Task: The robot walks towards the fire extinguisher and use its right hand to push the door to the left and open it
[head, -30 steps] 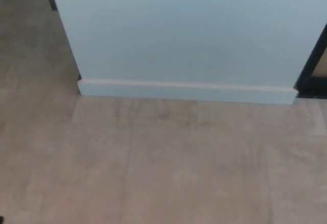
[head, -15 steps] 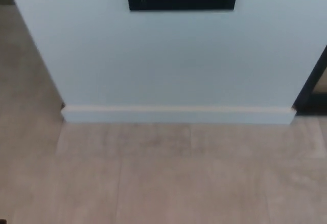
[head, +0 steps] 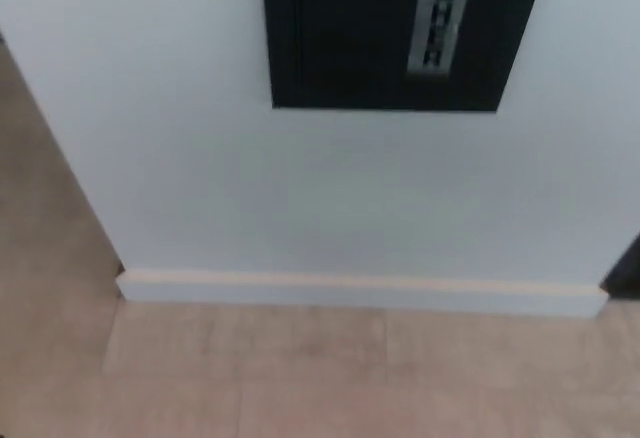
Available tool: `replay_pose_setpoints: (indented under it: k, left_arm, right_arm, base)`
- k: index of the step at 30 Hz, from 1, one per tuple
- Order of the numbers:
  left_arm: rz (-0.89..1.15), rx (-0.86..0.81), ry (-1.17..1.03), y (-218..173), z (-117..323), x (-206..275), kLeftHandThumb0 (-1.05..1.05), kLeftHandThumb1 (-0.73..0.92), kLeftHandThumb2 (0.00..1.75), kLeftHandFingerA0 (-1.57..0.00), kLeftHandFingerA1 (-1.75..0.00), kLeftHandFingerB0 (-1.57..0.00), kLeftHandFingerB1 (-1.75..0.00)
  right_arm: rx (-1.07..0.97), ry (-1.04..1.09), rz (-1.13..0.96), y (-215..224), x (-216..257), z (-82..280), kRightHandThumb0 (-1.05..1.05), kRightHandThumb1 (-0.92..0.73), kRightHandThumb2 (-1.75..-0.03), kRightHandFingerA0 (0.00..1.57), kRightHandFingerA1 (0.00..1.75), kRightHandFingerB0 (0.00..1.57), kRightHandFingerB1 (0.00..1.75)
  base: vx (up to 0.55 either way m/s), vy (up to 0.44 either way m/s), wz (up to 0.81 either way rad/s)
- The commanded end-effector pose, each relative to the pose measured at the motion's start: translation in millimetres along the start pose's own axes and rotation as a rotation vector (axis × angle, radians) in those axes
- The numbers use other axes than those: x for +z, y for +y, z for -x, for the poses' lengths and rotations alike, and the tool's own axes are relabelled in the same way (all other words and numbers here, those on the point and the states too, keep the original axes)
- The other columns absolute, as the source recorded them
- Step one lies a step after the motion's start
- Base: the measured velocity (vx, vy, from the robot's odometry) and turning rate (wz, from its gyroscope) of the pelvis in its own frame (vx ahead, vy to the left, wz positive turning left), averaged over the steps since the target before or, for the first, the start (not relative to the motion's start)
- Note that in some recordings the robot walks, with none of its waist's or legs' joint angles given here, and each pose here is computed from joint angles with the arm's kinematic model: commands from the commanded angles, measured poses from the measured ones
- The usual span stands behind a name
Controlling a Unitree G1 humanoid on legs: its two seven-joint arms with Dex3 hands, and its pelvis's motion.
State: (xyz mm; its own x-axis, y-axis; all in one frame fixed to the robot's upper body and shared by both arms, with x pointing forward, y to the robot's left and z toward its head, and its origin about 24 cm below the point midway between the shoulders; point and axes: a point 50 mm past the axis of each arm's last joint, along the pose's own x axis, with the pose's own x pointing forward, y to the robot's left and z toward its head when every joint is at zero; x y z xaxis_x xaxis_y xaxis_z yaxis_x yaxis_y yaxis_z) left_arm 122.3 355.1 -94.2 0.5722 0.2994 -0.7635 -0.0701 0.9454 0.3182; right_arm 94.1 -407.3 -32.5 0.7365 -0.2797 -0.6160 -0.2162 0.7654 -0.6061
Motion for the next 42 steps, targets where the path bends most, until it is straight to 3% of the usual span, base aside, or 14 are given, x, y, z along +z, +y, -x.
replay_pose_setpoints:
  k: [1, 5, 7, 8, 15, 18, 20, 21, 23, 24, 25, 30, 31, 42]
  left_arm:
    - [-0.036, 0.016, -0.015, 5.1, 1.1, 1.8, -0.56, 0.55, 0.57, -0.46, -0.63, -0.37, -0.39]
    - [-0.043, 0.016, -0.009, 5.7, 1.4, 0.3, -0.57, 0.55, 0.57, -0.47, -0.64, -0.37, -0.39]
    - [-0.045, 0.011, -0.005, 4.9, 1.7, -1.5, -0.67, 0.47, 0.82, -0.48, -0.65, -0.32, -0.48]
    - [-0.048, 0.011, -0.001, 4.6, 1.8, -2.2, -0.58, 0.56, 0.57, -0.46, -0.61, -0.36, -0.37]
    - [-0.032, 0.003, -0.004, 3.0, 1.2, -2.0, -0.70, 0.46, 0.81, -0.47, -0.67, -0.31, -0.48]
    - [-0.032, 0.005, -0.003, 3.1, 1.1, -2.1, -0.70, 0.46, 0.81, -0.47, -0.67, -0.31, -0.48]
    - [-0.053, 0.006, 0.000, 3.5, 1.1, -1.8, -0.61, 0.56, 0.57, -0.52, -0.64, -0.34, -0.38]
    - [-0.054, 0.006, 0.001, 3.8, 0.9, -1.4, -0.68, 0.45, 0.81, -0.52, -0.70, -0.29, -0.49]
    - [-0.050, 0.007, 0.003, 4.1, 0.6, -0.9, -0.68, 0.45, 0.81, -0.52, -0.70, -0.29, -0.49]
    - [-0.048, 0.010, 0.004, 4.3, 0.5, -0.8, -0.60, 0.55, 0.56, -0.51, -0.66, -0.35, -0.39]
    - [-0.049, 0.012, 0.004, 4.7, 0.4, -0.5, -0.65, 0.45, 0.81, -0.53, -0.69, -0.30, -0.49]
    - [-0.029, 0.009, 0.009, 5.9, 0.6, -1.0, -0.59, 0.44, 0.82, -0.47, -0.69, -0.28, -0.51]
    - [-0.017, 0.004, 0.015, 6.2, 0.6, -1.5, -0.58, 0.56, 0.57, -0.44, -0.66, -0.33, -0.40]
    - [-0.013, 0.001, 0.009, 6.8, 1.4, -2.3, -0.58, 0.55, 0.57, -0.44, -0.65, -0.33, -0.41]
  right_arm:
    - [-0.013, -0.002, 0.026, -8.7, -0.7, 3.6, -0.69, -0.48, -0.82, 0.22, 0.48, 0.14, 0.40]
    - [-0.013, 0.013, 0.037, -7.3, -1.5, 2.2, -0.67, -0.48, -0.81, 0.23, 0.48, 0.15, 0.40]
    - [-0.017, 0.010, 0.035, -7.6, -0.5, 1.1, -0.67, -0.47, -0.81, 0.25, 0.49, 0.15, 0.40]
    - [-0.017, 0.002, 0.031, -7.9, 0.2, 1.4, -0.70, -0.47, -0.83, 0.23, 0.50, 0.16, 0.41]
    - [-0.016, 0.002, 0.028, -7.4, 0.1, 1.6, -0.69, -0.48, -0.83, 0.27, 0.51, 0.17, 0.41]
    - [-0.015, -0.002, 0.030, -7.7, 1.0, 1.2, -0.69, -0.48, -0.83, 0.27, 0.51, 0.17, 0.41]
    - [-0.014, -0.009, 0.032, -8.0, 2.1, 1.3, -0.69, -0.48, -0.83, 0.27, 0.51, 0.17, 0.41]
    - [-0.017, -0.007, 0.032, -7.8, 2.0, 1.0, -0.68, -0.47, -0.83, 0.28, 0.51, 0.17, 0.41]
    - [-0.020, -0.001, 0.032, -7.5, 1.6, 0.3, -0.68, -0.47, -0.83, 0.28, 0.51, 0.17, 0.41]
    - [-0.016, -0.002, 0.033, -7.4, 1.7, 0.6, -0.69, -0.48, -0.83, 0.27, 0.51, 0.16, 0.41]
    - [-0.015, -0.002, 0.029, -6.8, 1.2, 0.6, -0.70, -0.48, -0.84, 0.26, 0.51, 0.16, 0.41]
    - [-0.012, -0.003, 0.031, -5.9, 2.2, -0.1, -0.68, -0.47, -0.83, 0.27, 0.51, 0.17, 0.41]
    - [-0.012, -0.002, 0.038, -6.4, 3.6, -1.4, -0.69, -0.48, -0.83, 0.28, 0.51, 0.17, 0.41]
    - [-0.002, -0.003, 0.031, -4.9, 3.4, -1.6, -0.67, -0.47, -0.82, 0.26, 0.50, 0.18, 0.41]
  base:
    - [0.38, -0.106, 0.40]
    - [0.36, -0.137, -0.06]
    - [0.28, -0.074, -0.13]
    - [0.24, -0.019, -0.15]
    - [0.25, 0.069, -0.06]
    - [0.39, 0.109, -0.03]
    - [0.27, 0.105, 0.07]
    - [0.00, 0.000, 0.00]
    - [0.00, 0.000, 0.00]
    - [0.00, 0.000, 0.00]
    - [0.09, -0.024, 0.02]
    - [0.08, -0.093, -0.05]
    - [0.10, -0.372, 0.19]
    - [0.10, -0.022, -0.07]
